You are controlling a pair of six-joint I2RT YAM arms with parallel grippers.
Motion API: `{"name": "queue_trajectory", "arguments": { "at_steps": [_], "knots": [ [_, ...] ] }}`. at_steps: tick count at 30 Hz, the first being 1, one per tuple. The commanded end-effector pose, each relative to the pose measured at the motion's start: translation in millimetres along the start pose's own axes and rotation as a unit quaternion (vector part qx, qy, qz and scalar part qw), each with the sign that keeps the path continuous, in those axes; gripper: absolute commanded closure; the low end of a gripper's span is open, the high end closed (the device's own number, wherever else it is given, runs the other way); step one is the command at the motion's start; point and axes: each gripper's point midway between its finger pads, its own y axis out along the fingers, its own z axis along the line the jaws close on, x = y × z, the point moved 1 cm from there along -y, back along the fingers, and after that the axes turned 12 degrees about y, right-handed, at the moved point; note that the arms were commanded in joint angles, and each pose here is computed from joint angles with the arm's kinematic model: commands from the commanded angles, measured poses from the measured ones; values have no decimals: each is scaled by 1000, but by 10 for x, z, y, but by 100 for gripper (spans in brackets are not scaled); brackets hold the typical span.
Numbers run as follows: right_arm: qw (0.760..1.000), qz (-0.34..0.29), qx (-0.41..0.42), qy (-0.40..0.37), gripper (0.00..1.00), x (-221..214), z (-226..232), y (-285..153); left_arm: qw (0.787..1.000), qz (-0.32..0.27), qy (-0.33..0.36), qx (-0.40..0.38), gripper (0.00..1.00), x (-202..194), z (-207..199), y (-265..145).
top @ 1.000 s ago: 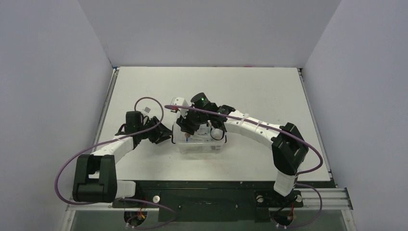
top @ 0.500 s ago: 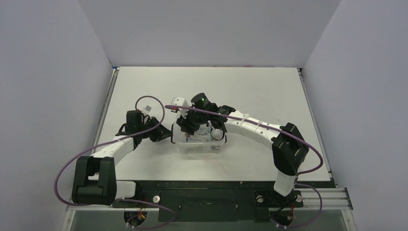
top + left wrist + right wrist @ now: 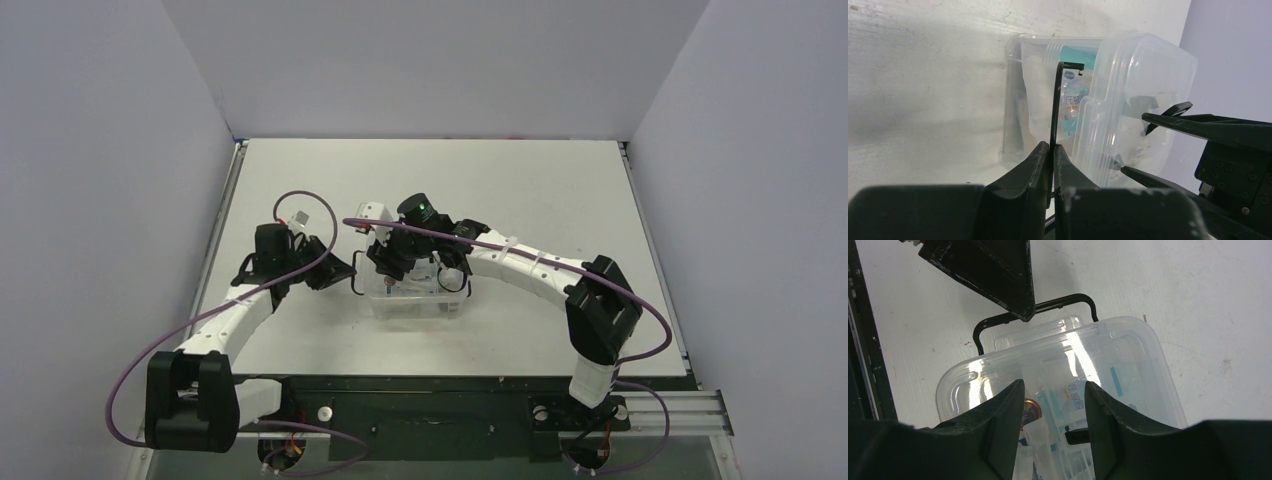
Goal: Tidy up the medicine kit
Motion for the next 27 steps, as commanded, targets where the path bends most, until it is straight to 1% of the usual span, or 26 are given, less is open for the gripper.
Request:
{"name": "queue_trajectory", "arguments": {
  "at_steps": [1,9,18,27],
  "knots": [
    [994,109,-13,24,56,-660,-11,-7,998,-33,35,-37,100,248,-299,-112],
    [994,109,-13,24,56,-660,-10,-3,997,-40,45,-53,100,297,-431,-167],
    [994,110,-13,25,56,-672,-4,0,996,-44,49,-61,87,324,-513,-188],
    [993,112,-14,25,56,-689,-8,2,995,-47,54,-67,83,334,-570,-207]
  ]
}}
